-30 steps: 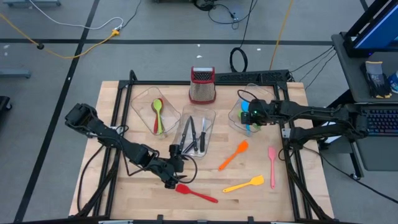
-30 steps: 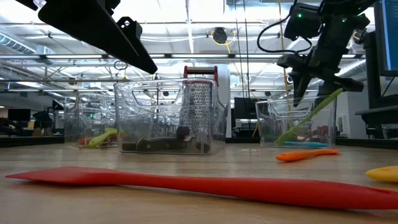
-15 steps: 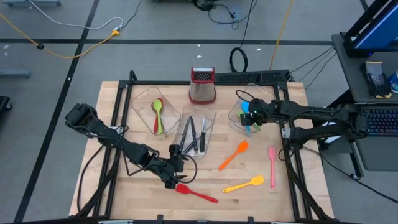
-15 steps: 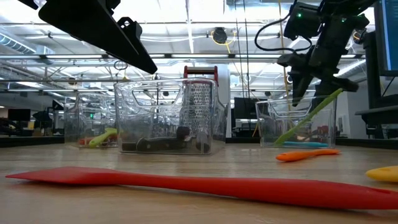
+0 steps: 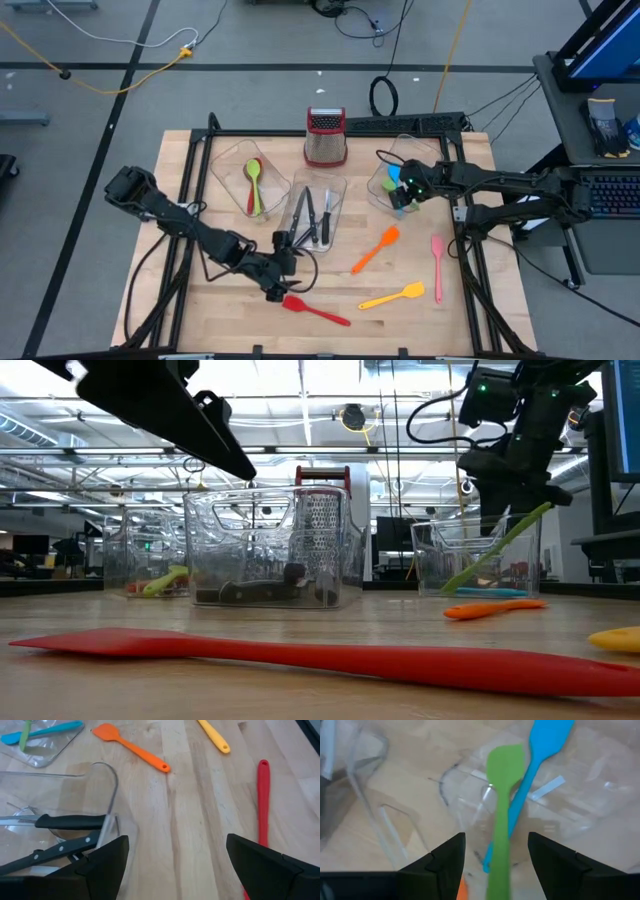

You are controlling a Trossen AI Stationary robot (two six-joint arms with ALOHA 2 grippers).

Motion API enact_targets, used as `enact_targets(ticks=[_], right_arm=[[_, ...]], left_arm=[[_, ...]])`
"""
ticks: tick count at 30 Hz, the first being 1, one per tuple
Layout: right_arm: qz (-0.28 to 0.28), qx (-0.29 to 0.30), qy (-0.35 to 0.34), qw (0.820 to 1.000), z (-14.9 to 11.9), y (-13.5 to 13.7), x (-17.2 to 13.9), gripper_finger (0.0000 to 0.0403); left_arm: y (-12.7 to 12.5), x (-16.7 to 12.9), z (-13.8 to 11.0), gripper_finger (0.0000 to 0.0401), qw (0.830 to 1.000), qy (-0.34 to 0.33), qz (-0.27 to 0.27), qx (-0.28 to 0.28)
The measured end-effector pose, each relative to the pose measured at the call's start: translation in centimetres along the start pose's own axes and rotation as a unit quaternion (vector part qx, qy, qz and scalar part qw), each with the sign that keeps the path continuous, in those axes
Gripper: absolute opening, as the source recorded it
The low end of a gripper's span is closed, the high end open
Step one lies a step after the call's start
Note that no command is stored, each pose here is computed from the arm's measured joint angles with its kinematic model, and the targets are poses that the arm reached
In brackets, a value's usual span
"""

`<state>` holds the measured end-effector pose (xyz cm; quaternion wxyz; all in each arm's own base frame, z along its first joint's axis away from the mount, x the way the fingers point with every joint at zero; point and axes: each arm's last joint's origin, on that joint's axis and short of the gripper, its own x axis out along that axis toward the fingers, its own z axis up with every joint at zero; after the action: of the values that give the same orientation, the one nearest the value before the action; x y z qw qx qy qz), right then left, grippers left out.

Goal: Pick & Place Kitchen Items
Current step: Put the green spatula on the right transparent bin

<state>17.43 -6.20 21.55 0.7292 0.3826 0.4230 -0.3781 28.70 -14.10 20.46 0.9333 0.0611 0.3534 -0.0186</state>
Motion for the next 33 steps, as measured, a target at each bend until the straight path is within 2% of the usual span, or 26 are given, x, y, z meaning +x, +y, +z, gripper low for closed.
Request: enact_targets(ticks=[8, 13, 17, 22, 25, 29, 33], right_arm=[[-0.005, -0.053, 0.001, 0.999, 0.1, -0.2, 0.0, 0.0207], [-0.006, -0.043, -0.004, 0.999, 0.6, -0.5, 0.1, 0.0207], [0.007, -0.037, 0.027, 0.999, 0.8, -0.7, 0.6, 0.0207], [-0.014, -0.039, 0.050, 0.998, 0.9, -1.0, 2.0, 0.0206], [-0.005, -0.032, 0.067, 0.997, 1.1, -1.0, 2.5, 0.0205], [-0.001, -0.063, 0.071, 0.995, 1.2, -1.0, 2.9, 0.0203], [-0.004, -0.068, 0.057, 0.996, 1.5, -0.8, 3.3, 0.0203]], left_arm=[[1.1, 0.4, 0.2, 0.0335, 1.000, 0.002, 0.014, -0.013], [1.5, 0.5, 0.3, 0.0335, 1.000, 0.003, 0.018, -0.017], [1.6, 0.5, 0.3, 0.0335, 1.000, 0.003, 0.019, -0.018], [1.6, 0.5, 0.3, 0.0335, 1.000, 0.003, 0.019, -0.018], [1.6, 0.5, 0.3, 0.0335, 1.000, 0.003, 0.019, -0.018], [1.6, 0.5, 0.3, 0.0335, 1.000, 0.003, 0.019, -0.018], [1.6, 0.5, 0.3, 0.0335, 1.000, 0.003, 0.019, -0.018]])
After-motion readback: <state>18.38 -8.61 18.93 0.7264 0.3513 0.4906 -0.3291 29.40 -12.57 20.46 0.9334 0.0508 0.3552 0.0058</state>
